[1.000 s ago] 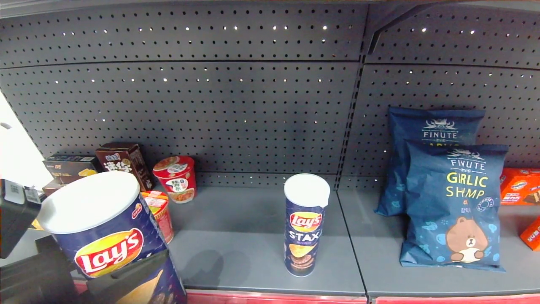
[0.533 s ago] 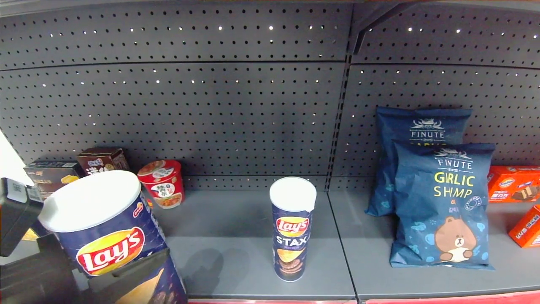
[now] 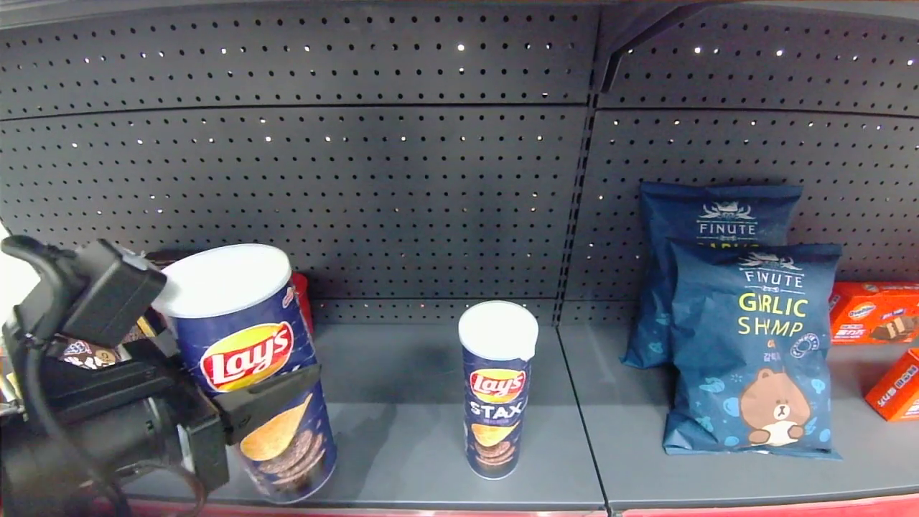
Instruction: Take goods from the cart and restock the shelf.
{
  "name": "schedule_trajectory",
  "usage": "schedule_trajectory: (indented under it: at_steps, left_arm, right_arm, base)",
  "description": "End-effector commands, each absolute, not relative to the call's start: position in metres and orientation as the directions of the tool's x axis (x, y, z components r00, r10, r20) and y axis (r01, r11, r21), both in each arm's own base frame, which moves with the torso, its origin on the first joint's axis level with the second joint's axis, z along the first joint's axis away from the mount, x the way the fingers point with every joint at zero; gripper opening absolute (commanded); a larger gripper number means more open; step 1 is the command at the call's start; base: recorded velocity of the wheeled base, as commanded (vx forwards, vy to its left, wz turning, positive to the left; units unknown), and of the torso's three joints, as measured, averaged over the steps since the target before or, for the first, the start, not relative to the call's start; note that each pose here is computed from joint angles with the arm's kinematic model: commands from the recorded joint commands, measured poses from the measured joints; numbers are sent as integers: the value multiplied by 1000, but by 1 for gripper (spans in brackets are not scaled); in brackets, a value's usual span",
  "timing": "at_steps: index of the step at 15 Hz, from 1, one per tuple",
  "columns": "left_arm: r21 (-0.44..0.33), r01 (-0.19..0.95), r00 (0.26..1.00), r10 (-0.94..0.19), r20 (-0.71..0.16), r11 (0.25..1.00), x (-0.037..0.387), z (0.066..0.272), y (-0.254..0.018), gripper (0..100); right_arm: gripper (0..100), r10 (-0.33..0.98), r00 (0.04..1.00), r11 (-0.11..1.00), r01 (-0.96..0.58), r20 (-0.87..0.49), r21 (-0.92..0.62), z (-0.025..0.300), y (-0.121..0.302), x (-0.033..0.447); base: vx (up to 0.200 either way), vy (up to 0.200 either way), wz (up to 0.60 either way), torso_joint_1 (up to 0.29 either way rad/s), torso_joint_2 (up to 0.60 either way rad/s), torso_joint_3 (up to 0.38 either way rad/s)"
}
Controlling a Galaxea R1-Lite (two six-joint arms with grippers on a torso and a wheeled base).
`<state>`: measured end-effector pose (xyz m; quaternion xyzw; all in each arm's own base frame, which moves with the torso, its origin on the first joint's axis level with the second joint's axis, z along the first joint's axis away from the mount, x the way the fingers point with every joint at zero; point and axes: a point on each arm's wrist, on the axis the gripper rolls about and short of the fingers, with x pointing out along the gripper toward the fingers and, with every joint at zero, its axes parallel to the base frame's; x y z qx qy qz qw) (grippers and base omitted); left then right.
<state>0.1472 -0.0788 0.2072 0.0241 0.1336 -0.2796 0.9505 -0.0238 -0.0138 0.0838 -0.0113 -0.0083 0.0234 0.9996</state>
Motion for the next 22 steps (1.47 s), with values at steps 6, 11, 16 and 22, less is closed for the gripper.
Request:
schedule_trajectory:
  at_steps: [6, 11, 16, 22]
  left_arm:
    - [-33, 646, 747, -641, -175, 762, 260, 182, -114, 0]
    - [-30, 745, 654, -739, -164, 666, 318, 168, -133, 0]
    - [-45, 798, 587, -793, -163, 600, 357, 150, -151, 0]
    - [-26, 819, 561, -811, -166, 573, 386, 132, -163, 0]
  right_arm:
    - [100, 48, 999, 999, -47, 15, -21, 84, -14, -24]
    - [100, 48, 999, 999, -47, 15, -21, 84, -14, -24]
    - [100, 48, 999, 999, -47, 15, -22, 84, -14, -24]
    - [100, 48, 999, 999, -47, 15, -27, 84, -14, -24]
  base:
    - [0, 0, 0, 0, 0, 0]
    - [0, 0, 0, 0, 0, 0]
    - [0, 0, 0, 0, 0, 0]
    - [0, 0, 0, 0, 0, 0]
